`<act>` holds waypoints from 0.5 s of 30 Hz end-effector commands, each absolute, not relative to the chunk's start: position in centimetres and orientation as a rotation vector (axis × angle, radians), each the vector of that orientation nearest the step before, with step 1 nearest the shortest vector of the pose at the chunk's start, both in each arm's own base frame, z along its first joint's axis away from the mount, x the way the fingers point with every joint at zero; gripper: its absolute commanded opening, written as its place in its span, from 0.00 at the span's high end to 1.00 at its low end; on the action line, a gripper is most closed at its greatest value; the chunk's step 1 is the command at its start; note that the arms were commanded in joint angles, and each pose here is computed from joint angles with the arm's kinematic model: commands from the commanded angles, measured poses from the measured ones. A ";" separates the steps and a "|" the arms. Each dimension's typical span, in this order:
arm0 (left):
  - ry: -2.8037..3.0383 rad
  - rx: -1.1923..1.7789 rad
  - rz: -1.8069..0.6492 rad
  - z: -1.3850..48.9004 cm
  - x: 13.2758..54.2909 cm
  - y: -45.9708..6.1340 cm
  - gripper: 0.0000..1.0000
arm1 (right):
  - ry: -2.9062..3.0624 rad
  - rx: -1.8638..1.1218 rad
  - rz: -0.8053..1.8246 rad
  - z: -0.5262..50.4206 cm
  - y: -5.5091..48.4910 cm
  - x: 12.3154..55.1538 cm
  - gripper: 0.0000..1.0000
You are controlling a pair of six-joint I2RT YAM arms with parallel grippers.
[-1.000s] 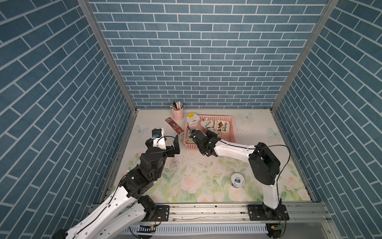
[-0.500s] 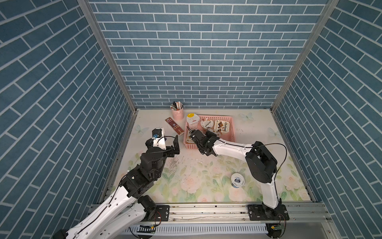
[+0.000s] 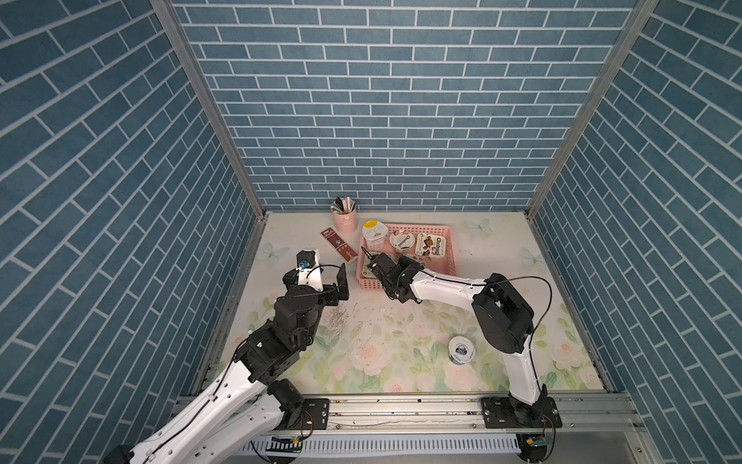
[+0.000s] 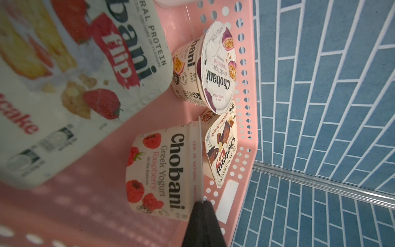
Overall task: Put the yogurt in the basket
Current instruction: Place the yogurt in the basket.
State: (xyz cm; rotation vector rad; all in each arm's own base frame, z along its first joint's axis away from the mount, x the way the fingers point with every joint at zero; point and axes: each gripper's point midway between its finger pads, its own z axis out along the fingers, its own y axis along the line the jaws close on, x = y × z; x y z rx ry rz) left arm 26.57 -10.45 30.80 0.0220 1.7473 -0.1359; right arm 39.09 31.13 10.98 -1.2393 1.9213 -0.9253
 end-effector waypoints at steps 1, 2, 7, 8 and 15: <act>1.760 0.032 -0.111 30.1 26.7 -10.3 0.00 | 1.972 -1.212 -0.870 10.1 31.5 39.1 1.00; 1.761 0.033 -0.110 30.1 26.8 -10.3 0.00 | 1.976 -1.217 -0.860 10.1 31.6 39.0 1.00; 1.763 0.035 -0.112 30.0 26.8 -10.3 0.00 | 2.003 -1.240 -0.801 9.5 32.1 38.7 1.00; 1.763 0.035 -0.111 30.0 26.8 -10.3 0.00 | 2.006 -1.244 -0.797 9.4 32.1 38.6 1.00; 1.764 0.034 -0.111 29.9 26.7 -10.2 0.00 | 2.030 -1.261 -0.780 8.7 32.3 38.4 1.00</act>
